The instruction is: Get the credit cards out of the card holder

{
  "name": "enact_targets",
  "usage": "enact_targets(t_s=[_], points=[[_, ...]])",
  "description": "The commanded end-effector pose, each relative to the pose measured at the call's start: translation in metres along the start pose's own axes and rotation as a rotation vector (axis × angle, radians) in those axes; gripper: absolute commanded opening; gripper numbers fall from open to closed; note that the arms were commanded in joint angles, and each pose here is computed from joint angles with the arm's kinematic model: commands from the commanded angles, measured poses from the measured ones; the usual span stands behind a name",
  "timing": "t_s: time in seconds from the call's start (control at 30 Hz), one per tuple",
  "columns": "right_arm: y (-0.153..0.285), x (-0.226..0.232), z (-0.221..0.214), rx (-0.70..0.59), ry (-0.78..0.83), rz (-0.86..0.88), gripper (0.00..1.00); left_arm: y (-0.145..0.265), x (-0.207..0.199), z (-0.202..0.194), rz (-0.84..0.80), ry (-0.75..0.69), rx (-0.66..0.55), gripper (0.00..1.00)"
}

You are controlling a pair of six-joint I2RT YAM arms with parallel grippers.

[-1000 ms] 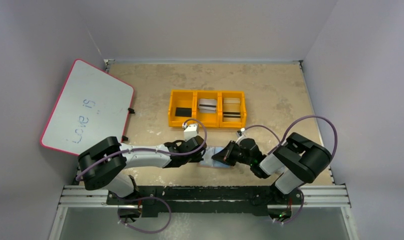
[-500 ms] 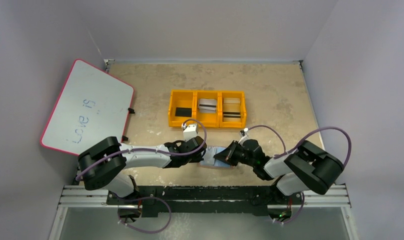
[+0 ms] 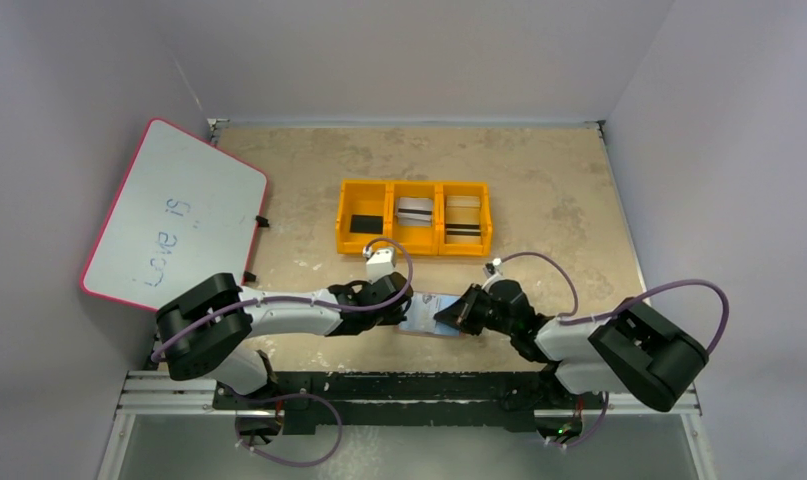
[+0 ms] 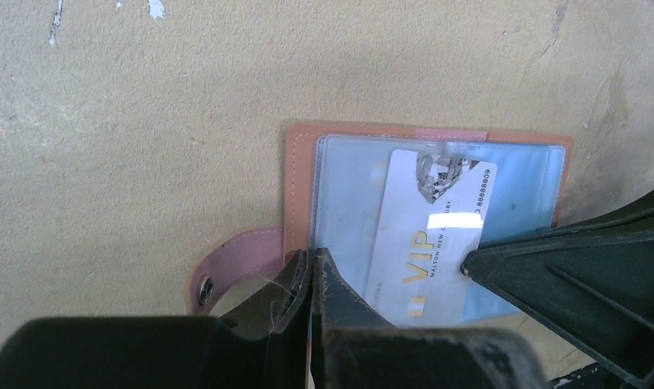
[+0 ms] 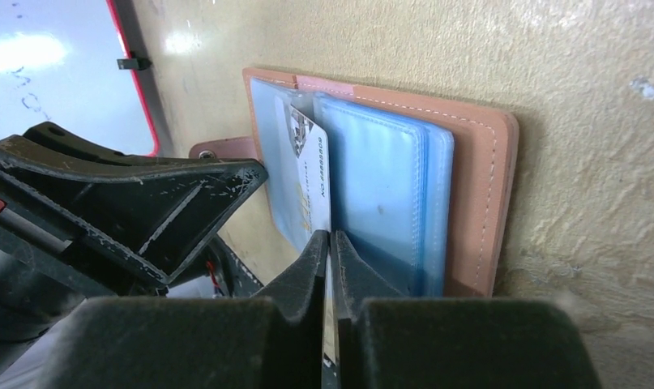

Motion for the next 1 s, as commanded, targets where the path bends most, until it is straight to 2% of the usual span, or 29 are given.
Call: enact_targets(t_s=[0.0,0.27,0.4,0.7,0.97], points=[[-0.006,0.006,0.006,-0.008,0.033,0.000,0.08,0.000,-0.007,-0.002,-0.034,-0.034,0.022,0.00],[-0.014,0.006,0.010,-0.037,-0.030,0.013,0.25,0.000,-0.013,-0.005,-0.065,-0.055,0.046,0.00],[-0.018,0.009,0.011,-0.037,-0.024,0.025,0.25,-0.001,-0.013,-0.007,-0.065,-0.061,0.057,0.00],[-0.019,0.008,0.014,-0.054,-0.032,0.015,0.00,-0.002,-0.005,-0.005,-0.004,-0.055,0.038,0.00],[0.003,-0.009,0.019,-0.122,-0.026,-0.120,0.00,-0.001,0.009,-0.001,0.086,-0.033,0.003,0.00]])
Point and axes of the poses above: each gripper's point midway between its finger pads, its own y axis back along the fingers, its own x axis along the line the jaws close on, z = x × y, the point moved 4 cm from there along y, back along the fingers, and after that the axes turned 3 degrees about y, right-handed, at the moved point
